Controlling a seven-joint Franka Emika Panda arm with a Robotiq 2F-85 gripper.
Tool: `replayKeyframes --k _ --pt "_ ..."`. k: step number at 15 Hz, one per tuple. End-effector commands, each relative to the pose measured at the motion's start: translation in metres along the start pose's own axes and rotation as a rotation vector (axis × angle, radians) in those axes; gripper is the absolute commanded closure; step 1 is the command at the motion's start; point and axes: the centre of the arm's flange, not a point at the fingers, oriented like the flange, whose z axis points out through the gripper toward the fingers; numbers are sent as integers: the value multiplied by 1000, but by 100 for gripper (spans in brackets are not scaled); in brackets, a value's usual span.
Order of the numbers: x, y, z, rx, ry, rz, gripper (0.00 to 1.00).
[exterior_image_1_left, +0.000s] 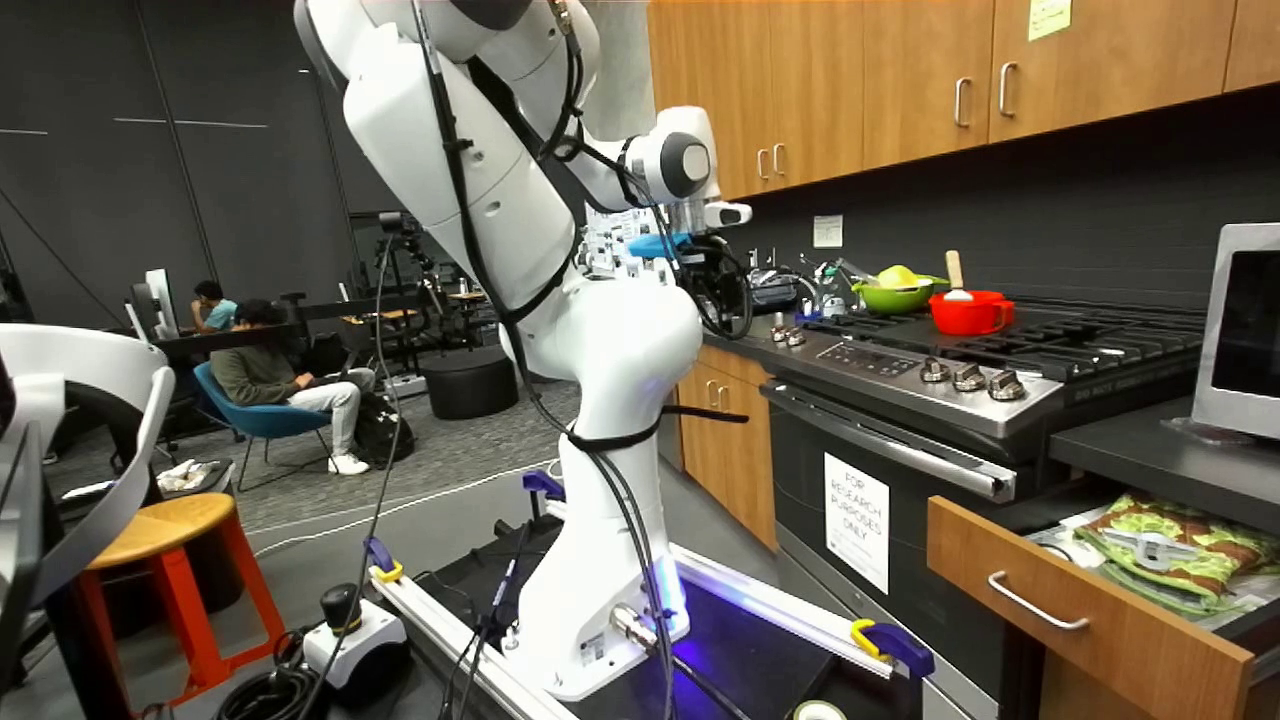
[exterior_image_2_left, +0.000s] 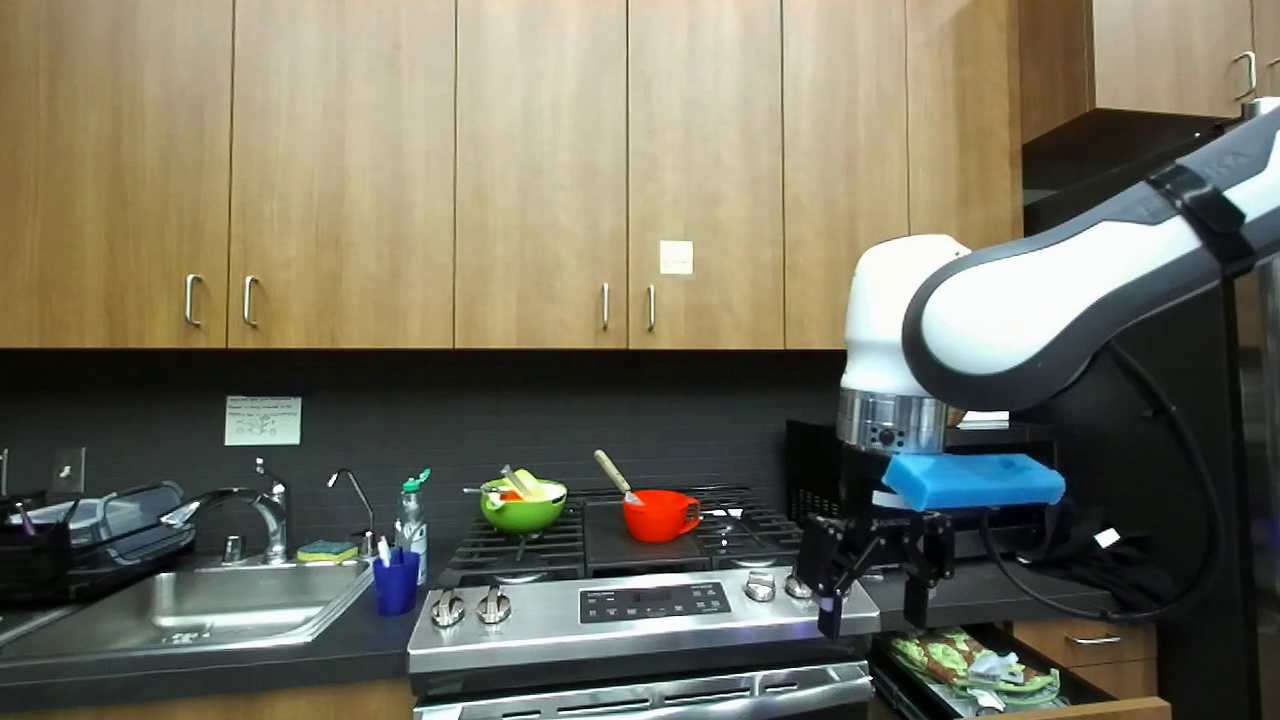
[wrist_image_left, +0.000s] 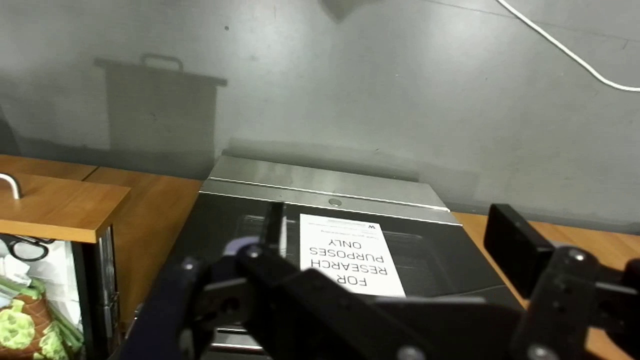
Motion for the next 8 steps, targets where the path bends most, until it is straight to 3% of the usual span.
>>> replayKeyframes --k 1,8 --pt "8 21 4 34 2 101 0" --pt "21 49 6 64 -19 292 0"
